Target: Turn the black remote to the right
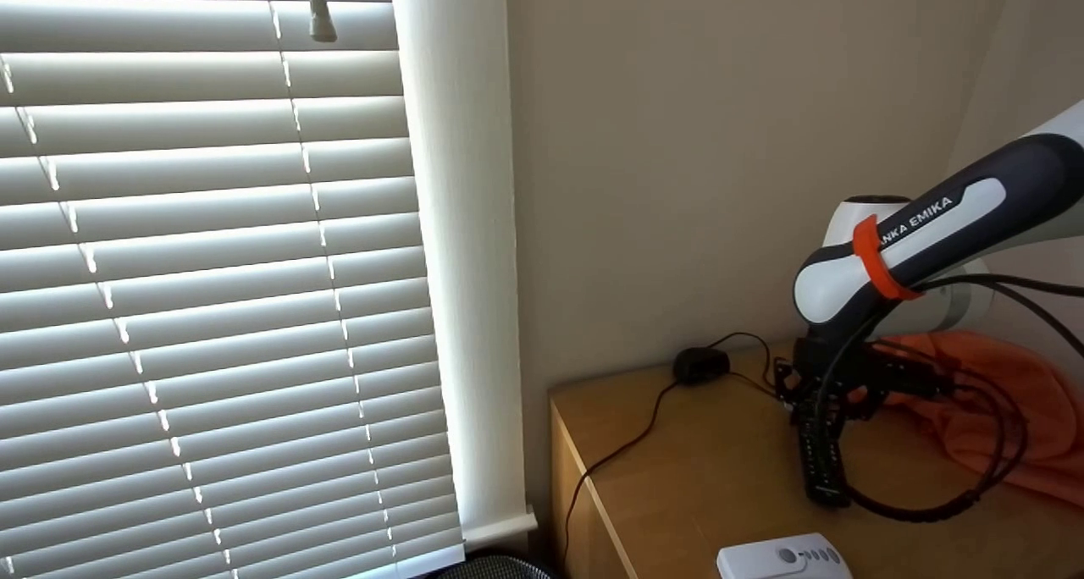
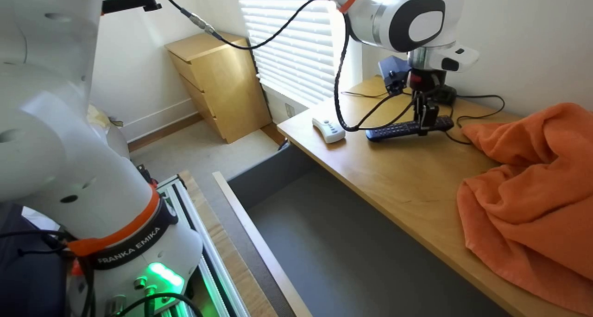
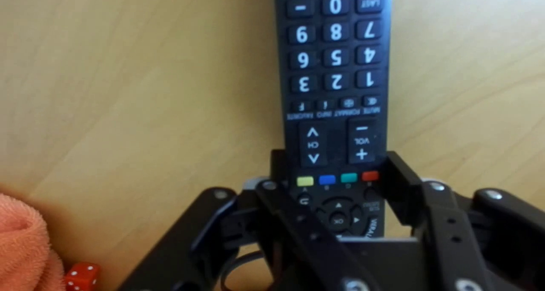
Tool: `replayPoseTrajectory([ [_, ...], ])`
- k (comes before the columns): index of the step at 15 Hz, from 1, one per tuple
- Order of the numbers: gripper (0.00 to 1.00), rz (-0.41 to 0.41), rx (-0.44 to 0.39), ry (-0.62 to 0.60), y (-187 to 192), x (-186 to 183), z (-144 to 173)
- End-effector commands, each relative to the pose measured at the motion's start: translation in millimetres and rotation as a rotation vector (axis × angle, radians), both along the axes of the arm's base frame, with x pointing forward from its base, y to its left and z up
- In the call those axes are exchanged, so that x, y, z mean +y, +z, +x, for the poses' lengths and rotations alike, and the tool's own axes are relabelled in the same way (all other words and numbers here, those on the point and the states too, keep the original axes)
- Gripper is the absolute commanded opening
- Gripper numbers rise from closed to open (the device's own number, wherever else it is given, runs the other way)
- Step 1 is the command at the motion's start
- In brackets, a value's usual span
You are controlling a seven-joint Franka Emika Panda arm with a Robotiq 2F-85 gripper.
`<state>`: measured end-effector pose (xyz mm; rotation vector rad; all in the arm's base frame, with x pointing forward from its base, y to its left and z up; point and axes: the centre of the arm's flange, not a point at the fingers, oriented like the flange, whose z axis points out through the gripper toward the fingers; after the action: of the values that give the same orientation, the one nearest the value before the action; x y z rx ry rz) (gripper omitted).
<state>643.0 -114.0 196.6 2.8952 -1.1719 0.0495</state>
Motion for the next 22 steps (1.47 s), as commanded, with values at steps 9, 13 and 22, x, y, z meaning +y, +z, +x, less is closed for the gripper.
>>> replayPoseTrajectory([
  [9,0.32,0.010,0.118,-0.593,-9,-14,16],
  [13,0.32,0.070,0.131,-0.741,-10,-24,15],
  [22,1.00,0.089,0.127,-0.787,0,-28,12],
])
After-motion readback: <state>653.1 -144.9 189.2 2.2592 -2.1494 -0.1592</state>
